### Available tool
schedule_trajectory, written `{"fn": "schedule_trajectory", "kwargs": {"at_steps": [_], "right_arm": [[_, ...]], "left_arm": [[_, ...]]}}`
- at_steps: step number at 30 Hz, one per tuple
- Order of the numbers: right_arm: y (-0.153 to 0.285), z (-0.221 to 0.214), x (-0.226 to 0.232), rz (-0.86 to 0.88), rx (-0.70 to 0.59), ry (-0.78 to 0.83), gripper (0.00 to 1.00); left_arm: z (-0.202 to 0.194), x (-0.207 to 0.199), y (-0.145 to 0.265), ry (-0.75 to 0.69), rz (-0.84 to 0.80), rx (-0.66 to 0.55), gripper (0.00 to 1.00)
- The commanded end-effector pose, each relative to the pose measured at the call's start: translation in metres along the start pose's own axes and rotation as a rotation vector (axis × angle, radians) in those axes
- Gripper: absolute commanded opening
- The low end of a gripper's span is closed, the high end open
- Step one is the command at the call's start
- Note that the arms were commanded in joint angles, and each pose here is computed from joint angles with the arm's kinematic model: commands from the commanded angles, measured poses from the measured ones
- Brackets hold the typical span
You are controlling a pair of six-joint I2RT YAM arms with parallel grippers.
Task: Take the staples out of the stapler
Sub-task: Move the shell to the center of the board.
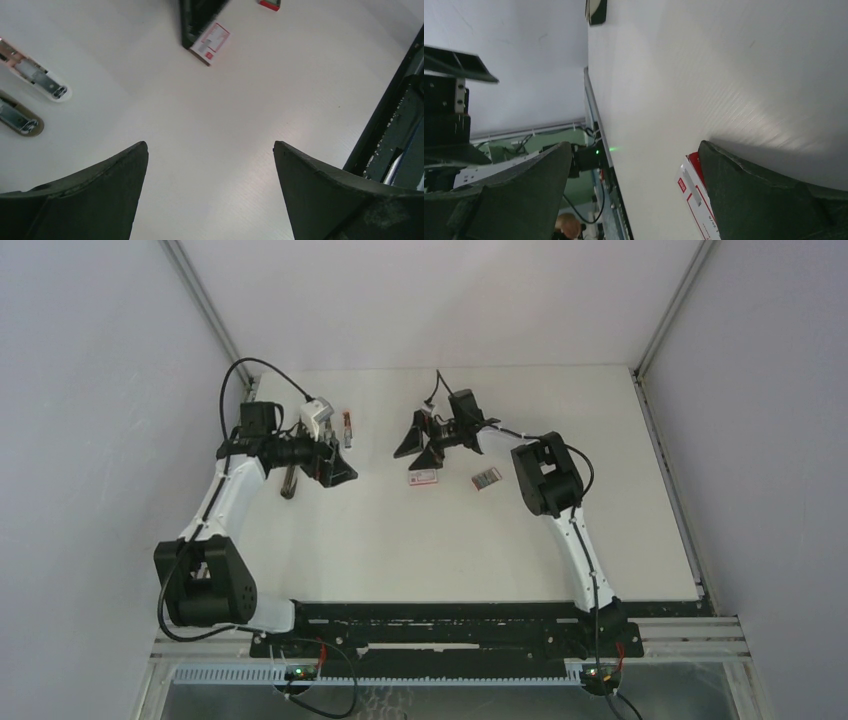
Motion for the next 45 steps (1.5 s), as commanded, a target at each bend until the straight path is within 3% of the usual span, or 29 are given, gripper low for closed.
{"fn": "schedule_trajectory", "kwargs": {"at_steps": [1, 7, 12, 21, 26, 31, 38, 45], "right_arm": [[-0.011, -0.052, -0.001, -0.03, 0.081, 0.039, 1.0], [0.005, -0.07, 0.046, -0.013, 0.069, 0.169, 1.0], [0.04, -0.064, 0.106, -0.021, -0.005, 0.386, 1.0], [0.137, -0.073, 0.168, -0.324, -0.21, 1.074, 1.0], [0.197, -0.073, 0.165, -0.339, -0.266, 1.137, 1.0], [0.233, -0.091, 0.144, -0.382, -0.085, 1.3, 1.0], [0.25, -0.095, 0.07, -0.575, 0.192, 1.616, 1.0], [0.238, -0.077, 0.027, -0.553, 0.445, 1.664, 0.99]], "left_arm": [[0.004, 0.008, 0.011, -0.024, 0.127, -0.052, 1.0], [-0.006, 0.008, 0.007, -0.019, 0.167, -0.068, 1.0], [-0.014, 0.015, 0.003, -0.002, 0.201, -0.05, 1.0], [-0.01, 0.017, -0.003, -0.031, 0.203, -0.04, 1.0], [-0.01, 0.01, -0.017, -0.068, 0.188, -0.004, 1.0], [-0.01, 0.0, -0.036, -0.087, 0.133, 0.035, 1.0], [-0.008, -0.008, -0.056, -0.116, 0.054, 0.057, 1.0], [-0.009, -0.016, -0.064, -0.154, -0.045, 0.062, 1.0]]}}
Point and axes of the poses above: each gripper's point midway between its finger pads, its own y axis back along the fingers, its own x axis along the line the jaws close on, z = x × y, the point moved 4 cm from there along y, back along the fingers, and after that the axes turned 15 degrees about -y, right-handed, at the moved point
